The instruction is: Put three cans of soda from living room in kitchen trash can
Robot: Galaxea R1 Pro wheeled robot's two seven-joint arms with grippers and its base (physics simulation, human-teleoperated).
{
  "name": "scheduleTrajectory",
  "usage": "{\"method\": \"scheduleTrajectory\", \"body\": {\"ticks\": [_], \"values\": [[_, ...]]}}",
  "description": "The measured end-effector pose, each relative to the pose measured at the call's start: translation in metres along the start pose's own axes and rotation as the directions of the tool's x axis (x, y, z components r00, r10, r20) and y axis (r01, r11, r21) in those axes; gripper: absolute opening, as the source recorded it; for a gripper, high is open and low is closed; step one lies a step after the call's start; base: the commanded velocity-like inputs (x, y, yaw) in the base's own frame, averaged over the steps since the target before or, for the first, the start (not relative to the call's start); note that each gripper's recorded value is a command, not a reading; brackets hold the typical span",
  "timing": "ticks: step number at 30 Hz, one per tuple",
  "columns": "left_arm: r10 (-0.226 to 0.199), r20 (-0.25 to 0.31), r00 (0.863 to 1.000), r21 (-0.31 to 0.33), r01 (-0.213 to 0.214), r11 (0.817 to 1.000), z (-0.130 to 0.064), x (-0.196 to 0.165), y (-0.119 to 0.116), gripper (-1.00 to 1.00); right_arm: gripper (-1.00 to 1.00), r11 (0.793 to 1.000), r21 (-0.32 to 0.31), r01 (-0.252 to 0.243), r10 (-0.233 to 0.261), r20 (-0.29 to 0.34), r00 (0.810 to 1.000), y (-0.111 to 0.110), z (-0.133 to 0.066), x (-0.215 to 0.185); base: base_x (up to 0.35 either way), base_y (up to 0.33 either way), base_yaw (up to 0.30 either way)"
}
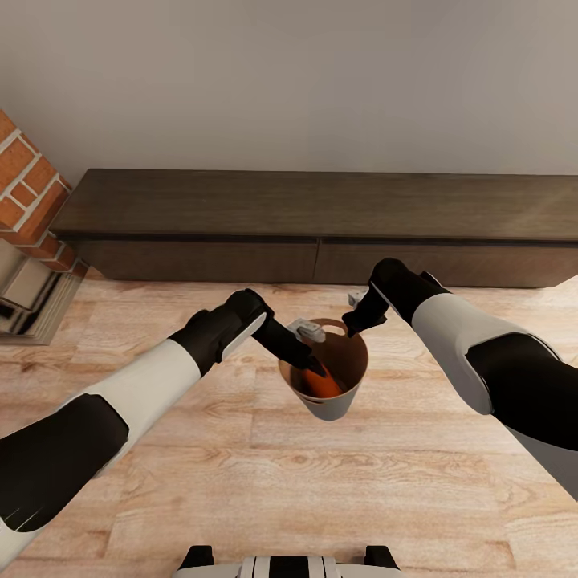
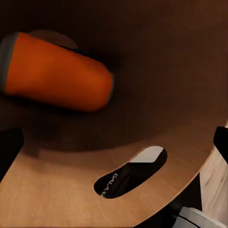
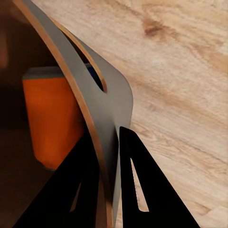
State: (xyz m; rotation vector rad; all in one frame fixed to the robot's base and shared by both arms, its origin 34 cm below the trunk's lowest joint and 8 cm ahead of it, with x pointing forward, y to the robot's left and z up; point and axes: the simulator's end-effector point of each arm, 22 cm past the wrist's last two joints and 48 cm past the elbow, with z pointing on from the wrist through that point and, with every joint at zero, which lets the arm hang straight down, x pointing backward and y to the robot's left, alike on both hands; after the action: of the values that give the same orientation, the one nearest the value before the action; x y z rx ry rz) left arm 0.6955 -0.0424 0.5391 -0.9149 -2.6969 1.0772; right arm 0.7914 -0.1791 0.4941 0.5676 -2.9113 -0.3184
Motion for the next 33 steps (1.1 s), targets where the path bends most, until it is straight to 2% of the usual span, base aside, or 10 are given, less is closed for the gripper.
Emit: {"method": "scheduleTrajectory", "body": {"ticks": [6,13,18,21,23,25,27,28,31,33], "values": [[0.082,0.053,0.995,0.027,-0.083,0.996,-0.011,-0.021,-0.027,1.00,-1.00,1.000,0.009,0.004,-0.004,0.000,1.000,-0.003,0.000,0.000,0.000,0.000,0.000],[0.142,0.115,0.983,0.024,-0.146,0.989,-0.050,-0.024,-0.020,1.00,-1.00,1.000,-0.005,-0.010,0.010,0.004,1.000,-0.002,0.000,0.000,0.000,0.000,0.000],[0.134,0.132,0.982,0.008,-0.136,0.991,-0.073,-0.015,0.002,1.00,-1.00,1.000,0.006,-0.007,0.007,0.002,1.000,-0.006,-0.001,0.002,0.000,0.000,0.000],[0.127,0.174,0.977,0.028,-0.133,0.991,-0.109,-0.007,0.016,1.00,-1.00,1.000,0.003,-0.013,0.013,0.003,1.000,-0.007,-0.001,0.002,0.000,0.000,0.000],[0.112,0.215,0.970,0.035,-0.122,0.992,-0.138,-0.004,0.028,1.00,-1.00,1.000,0.002,-0.015,0.015,0.003,1.000,-0.008,-0.001,0.002,0.000,0.000,0.000],[0.068,0.301,0.951,0.043,-0.085,0.995,-0.197,0.004,0.053,1.00,-1.00,1.000,0.004,-0.020,0.020,0.002,1.000,-0.011,-0.002,0.003,0.000,0.000,0.000],[0.025,0.330,0.944,0.054,-0.045,0.998,-0.219,0.020,0.070,1.00,-1.00,0.999,0.003,-0.037,0.037,0.003,0.999,-0.018,-0.003,0.006,0.000,0.000,0.000],[-0.025,0.361,0.932,0.065,0.001,0.998,-0.233,0.035,0.085,1.00,-1.00,0.997,-0.009,-0.073,0.073,0.007,0.997,-0.029,-0.005,0.011,0.000,0.000,0.000],[-0.097,0.439,0.893,0.071,0.073,0.995,-0.256,0.047,0.107,1.00,-1.00,0.993,0.038,-0.112,0.112,-0.005,0.994,-0.066,-0.010,0.028,0.000,0.000,0.000],[-0.154,0.456,0.877,0.061,0.141,0.988,-0.250,0.066,0.126,1.00,-1.00,0.988,0.082,-0.132,0.133,-0.013,0.991,-0.096,-0.014,0.041,0.000,0.000,0.000]]}}
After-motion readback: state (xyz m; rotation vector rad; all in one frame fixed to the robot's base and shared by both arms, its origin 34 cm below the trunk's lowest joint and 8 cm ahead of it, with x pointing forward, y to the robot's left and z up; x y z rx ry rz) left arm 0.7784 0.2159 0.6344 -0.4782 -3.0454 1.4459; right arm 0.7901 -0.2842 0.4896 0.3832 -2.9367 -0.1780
